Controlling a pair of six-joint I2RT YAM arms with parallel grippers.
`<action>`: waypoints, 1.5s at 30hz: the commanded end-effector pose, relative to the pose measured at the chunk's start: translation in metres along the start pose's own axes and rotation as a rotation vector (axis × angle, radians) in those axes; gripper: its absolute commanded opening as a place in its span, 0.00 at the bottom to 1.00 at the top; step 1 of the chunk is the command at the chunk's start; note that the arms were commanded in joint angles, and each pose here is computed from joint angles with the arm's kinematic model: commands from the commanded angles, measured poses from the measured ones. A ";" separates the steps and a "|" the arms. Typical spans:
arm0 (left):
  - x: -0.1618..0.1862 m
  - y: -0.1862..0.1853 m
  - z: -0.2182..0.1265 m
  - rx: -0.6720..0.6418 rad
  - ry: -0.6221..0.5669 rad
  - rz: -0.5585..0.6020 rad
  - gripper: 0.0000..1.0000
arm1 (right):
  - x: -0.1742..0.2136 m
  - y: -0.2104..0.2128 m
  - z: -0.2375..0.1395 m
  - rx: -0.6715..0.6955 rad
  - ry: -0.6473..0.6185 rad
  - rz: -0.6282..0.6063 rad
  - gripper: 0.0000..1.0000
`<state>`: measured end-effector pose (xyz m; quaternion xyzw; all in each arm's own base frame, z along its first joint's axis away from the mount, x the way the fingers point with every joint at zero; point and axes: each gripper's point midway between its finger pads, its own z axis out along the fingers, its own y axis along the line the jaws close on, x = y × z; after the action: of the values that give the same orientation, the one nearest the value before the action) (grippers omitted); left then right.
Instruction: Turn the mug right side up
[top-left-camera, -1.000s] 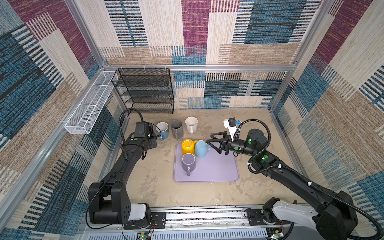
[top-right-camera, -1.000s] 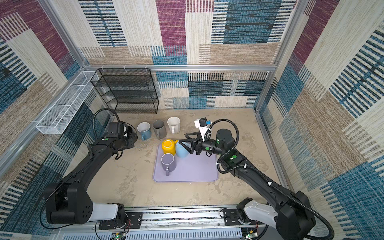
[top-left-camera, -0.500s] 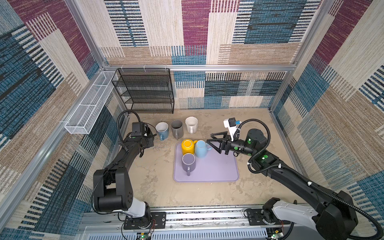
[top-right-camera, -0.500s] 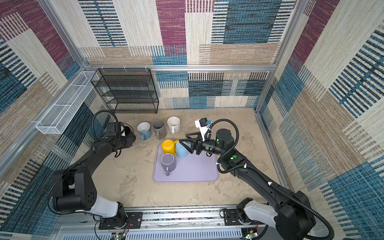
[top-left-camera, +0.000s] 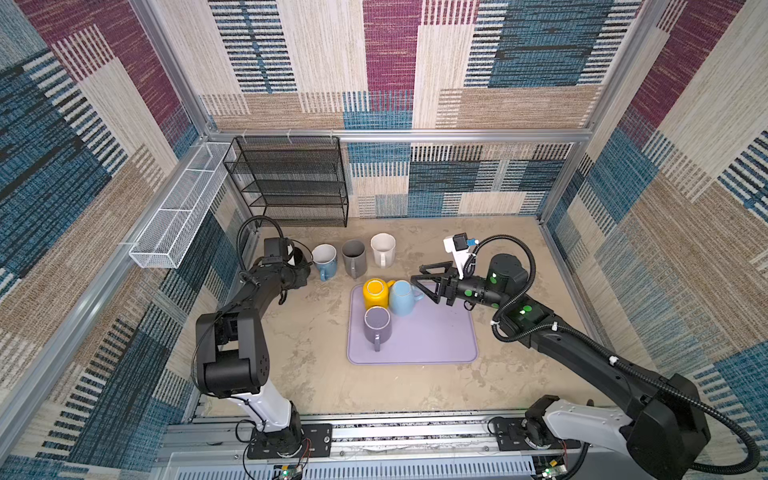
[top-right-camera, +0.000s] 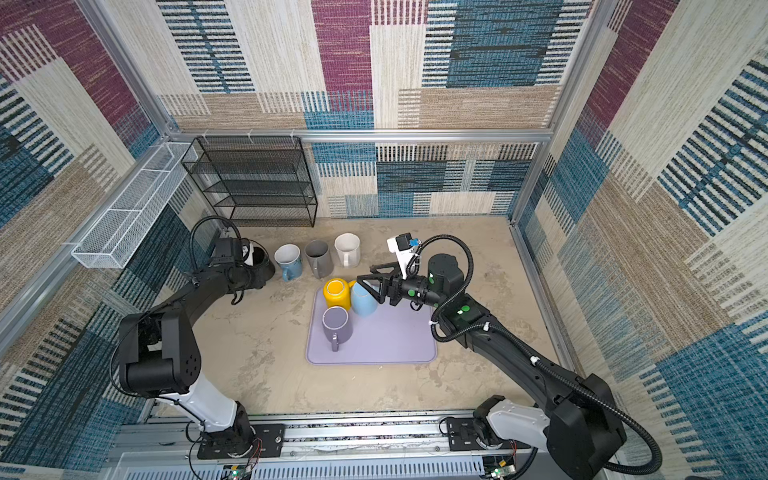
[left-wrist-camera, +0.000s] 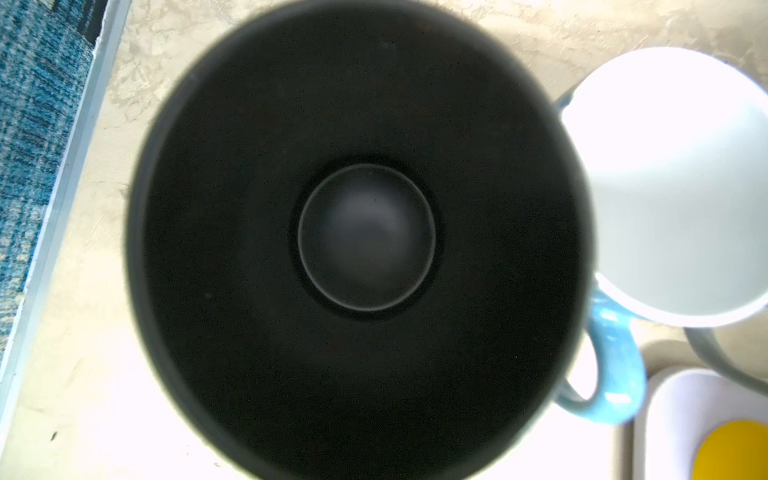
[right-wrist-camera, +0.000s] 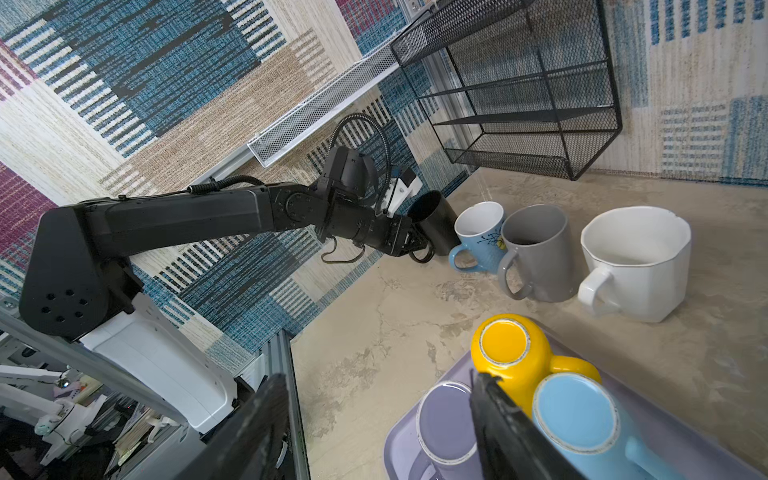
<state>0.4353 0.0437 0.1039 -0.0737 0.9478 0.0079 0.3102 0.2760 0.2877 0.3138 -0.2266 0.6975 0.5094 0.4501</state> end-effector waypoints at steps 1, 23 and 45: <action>-0.027 0.005 0.001 -0.024 -0.086 0.042 0.00 | -0.006 0.002 0.002 -0.013 -0.016 -0.017 0.72; -0.025 0.000 0.038 0.005 -0.035 0.067 0.00 | -0.005 0.002 0.000 -0.008 -0.022 -0.023 0.72; -0.016 0.001 0.057 0.000 0.085 0.073 0.03 | -0.006 0.001 -0.004 0.014 -0.033 -0.027 0.74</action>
<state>0.4833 0.0492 0.0707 -0.0490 0.9592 0.0128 0.2783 0.2763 0.2842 0.3139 -0.2212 0.6984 0.5049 0.4565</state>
